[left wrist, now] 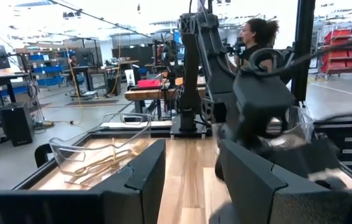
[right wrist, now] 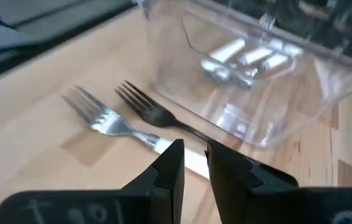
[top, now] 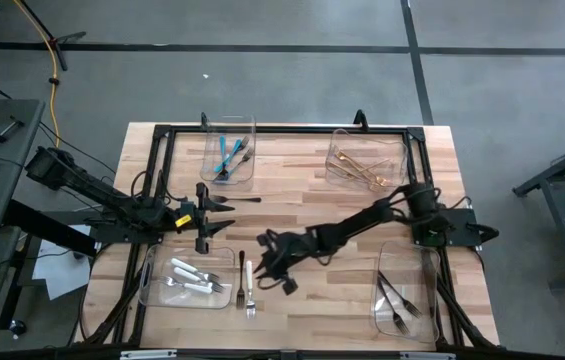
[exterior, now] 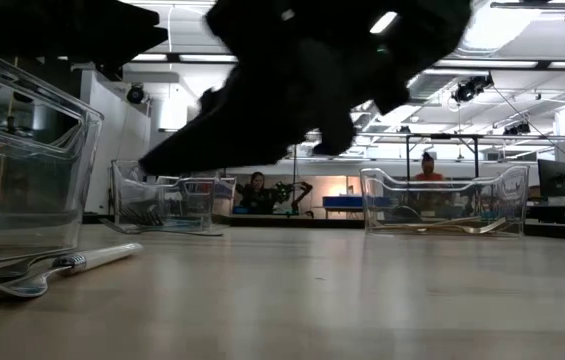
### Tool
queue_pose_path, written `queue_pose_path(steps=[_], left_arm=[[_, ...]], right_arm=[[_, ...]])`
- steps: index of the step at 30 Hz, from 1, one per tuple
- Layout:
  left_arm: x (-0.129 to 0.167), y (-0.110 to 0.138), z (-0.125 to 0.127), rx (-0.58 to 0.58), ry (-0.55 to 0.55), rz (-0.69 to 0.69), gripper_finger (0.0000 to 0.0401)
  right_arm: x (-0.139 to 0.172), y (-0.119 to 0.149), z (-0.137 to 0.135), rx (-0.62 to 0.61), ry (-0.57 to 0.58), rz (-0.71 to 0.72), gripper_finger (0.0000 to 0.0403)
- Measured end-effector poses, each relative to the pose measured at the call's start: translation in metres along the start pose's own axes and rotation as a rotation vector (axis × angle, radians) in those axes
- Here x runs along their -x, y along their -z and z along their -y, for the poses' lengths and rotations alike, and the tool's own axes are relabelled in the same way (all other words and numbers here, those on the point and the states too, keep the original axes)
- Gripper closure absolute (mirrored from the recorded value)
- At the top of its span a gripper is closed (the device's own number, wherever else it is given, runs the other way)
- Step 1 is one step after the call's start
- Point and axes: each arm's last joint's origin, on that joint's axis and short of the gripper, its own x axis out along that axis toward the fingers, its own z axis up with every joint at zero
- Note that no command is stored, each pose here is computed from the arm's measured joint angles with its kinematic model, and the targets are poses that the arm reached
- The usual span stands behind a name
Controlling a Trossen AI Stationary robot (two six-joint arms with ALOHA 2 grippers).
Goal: Sort silverware by color (type)
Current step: Move the white fork to the center of the table
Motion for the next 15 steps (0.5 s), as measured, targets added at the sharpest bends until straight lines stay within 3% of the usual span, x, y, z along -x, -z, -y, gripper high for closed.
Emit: queue_pose_path(steps=[9, 15], left_arm=[[0.0, 0.0, 0.0, -0.002, 0.0, -0.003, 0.0255], [0.0, 0.0, 0.0, -0.002, 0.0, -0.003, 0.0255]], right_arm=[[-0.034, -0.002, 0.008, -0.012, -0.003, -0.074, 0.0344], [-0.034, -0.002, 0.008, -0.029, -0.007, -0.071, 0.0389]])
